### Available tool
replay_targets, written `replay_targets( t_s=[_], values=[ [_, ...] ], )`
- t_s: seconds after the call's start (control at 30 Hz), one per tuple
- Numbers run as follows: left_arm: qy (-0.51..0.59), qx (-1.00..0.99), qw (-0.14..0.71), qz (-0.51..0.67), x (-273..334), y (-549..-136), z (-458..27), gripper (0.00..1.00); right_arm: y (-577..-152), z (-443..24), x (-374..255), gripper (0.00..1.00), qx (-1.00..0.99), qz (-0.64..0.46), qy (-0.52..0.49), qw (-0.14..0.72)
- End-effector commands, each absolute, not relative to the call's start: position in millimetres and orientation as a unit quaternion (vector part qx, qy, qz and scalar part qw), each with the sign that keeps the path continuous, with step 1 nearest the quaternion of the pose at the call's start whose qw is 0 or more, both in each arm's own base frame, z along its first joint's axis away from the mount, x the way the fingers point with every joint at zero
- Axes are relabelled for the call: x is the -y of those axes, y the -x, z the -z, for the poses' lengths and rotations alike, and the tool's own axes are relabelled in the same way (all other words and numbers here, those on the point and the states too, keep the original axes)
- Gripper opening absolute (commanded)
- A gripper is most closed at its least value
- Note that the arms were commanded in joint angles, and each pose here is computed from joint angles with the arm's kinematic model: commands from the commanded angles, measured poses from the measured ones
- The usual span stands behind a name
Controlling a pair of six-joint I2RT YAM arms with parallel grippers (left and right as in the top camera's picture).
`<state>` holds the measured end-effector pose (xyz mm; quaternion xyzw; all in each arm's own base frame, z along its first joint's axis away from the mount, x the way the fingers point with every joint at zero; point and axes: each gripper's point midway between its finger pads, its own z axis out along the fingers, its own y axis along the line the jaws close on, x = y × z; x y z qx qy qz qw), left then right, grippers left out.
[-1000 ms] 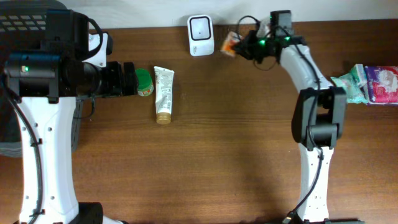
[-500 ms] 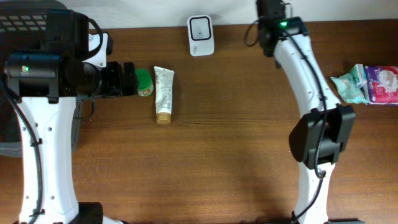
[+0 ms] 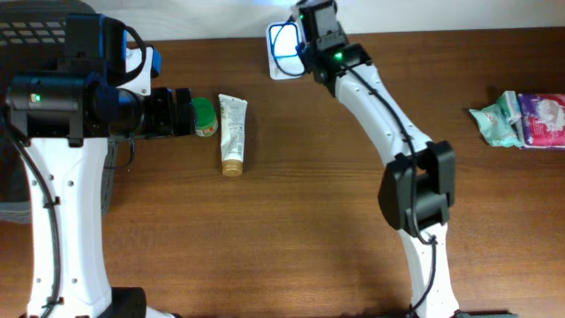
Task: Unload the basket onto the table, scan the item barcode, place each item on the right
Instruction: 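Carry the orange packet right and drop it on the pile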
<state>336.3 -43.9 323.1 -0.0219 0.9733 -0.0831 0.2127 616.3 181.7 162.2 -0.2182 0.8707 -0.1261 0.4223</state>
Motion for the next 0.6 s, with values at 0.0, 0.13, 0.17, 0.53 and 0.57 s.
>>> replay_targets(
  t_s=[0.0, 0.13, 0.17, 0.53, 0.57],
  values=[
    [0.026, -0.971, 0.220, 0.089, 43.9, -332.4, -329.0, 0.99, -620.9, -153.3, -205.2, 0.04, -0.858, 0.120, 0.244, 0.435],
    [0.026, -0.971, 0.220, 0.089, 43.9, -332.4, -329.0, 0.99, -623.3, -160.2, -235.0, 0.04, -0.829, 0.116, 0.293, 0.461],
    [0.026, -0.971, 0.220, 0.089, 43.9, -332.4, -329.0, 0.99, -623.2, -158.7, -237.8, 0.04, -0.825, 0.122, 0.302, 0.461],
    [0.026, -0.971, 0.220, 0.089, 43.9, -332.4, -329.0, 0.99, -638.8, -175.2, -182.4, 0.04, -0.857, 0.119, 0.082, 0.495],
    [0.026, -0.971, 0.220, 0.089, 43.9, -332.4, -329.0, 0.99, -636.4, -186.3, -150.8, 0.04, -0.859, 0.134, 0.012, 0.494]
  ],
)
